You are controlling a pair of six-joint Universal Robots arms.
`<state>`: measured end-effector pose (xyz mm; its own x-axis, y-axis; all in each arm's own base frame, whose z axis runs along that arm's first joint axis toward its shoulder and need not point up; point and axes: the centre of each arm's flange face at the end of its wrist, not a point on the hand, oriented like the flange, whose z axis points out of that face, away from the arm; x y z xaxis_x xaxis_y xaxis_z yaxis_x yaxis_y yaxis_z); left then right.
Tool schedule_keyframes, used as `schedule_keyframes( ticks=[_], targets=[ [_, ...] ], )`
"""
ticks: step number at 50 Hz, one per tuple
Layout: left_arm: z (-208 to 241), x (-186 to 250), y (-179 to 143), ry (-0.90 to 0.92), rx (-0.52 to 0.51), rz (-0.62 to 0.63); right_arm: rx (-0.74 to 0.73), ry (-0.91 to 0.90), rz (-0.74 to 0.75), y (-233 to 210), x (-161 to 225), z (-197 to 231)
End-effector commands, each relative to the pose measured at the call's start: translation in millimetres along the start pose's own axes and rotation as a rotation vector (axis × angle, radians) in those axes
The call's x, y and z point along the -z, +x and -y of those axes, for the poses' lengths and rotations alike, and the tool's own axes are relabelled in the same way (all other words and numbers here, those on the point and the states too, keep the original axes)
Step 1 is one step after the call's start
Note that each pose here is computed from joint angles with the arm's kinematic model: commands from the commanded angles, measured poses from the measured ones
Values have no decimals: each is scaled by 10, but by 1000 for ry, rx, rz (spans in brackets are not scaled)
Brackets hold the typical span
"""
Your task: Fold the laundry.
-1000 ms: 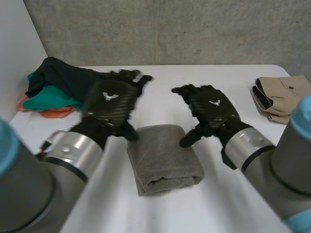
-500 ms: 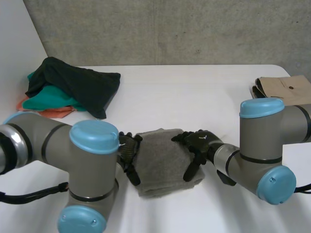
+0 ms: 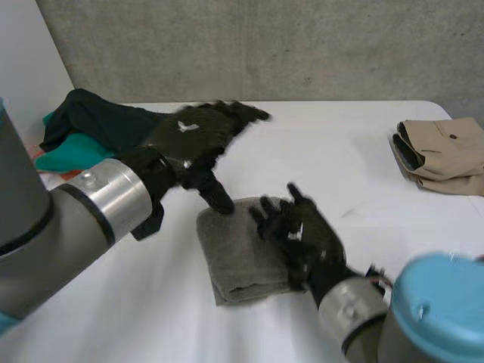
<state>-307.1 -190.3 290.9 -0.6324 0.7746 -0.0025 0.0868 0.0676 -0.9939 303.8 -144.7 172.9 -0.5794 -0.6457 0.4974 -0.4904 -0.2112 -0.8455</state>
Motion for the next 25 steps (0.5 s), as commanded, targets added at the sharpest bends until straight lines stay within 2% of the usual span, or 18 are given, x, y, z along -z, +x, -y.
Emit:
schedule_keyframes(
  ticks=[1,8,16,25],
  targets=[
    [-56,243,402,-98,40,-399,-16,-14,36,-373,78,-330],
    [-79,267,468,-107,31,-391,-15,-11,15,-452,-70,-480],
    [-113,232,401,-85,16,-311,-11,4,-14,-432,-258,-551],
    [-83,200,343,-36,16,-285,-3,46,-29,-416,-389,-528]
  ],
)
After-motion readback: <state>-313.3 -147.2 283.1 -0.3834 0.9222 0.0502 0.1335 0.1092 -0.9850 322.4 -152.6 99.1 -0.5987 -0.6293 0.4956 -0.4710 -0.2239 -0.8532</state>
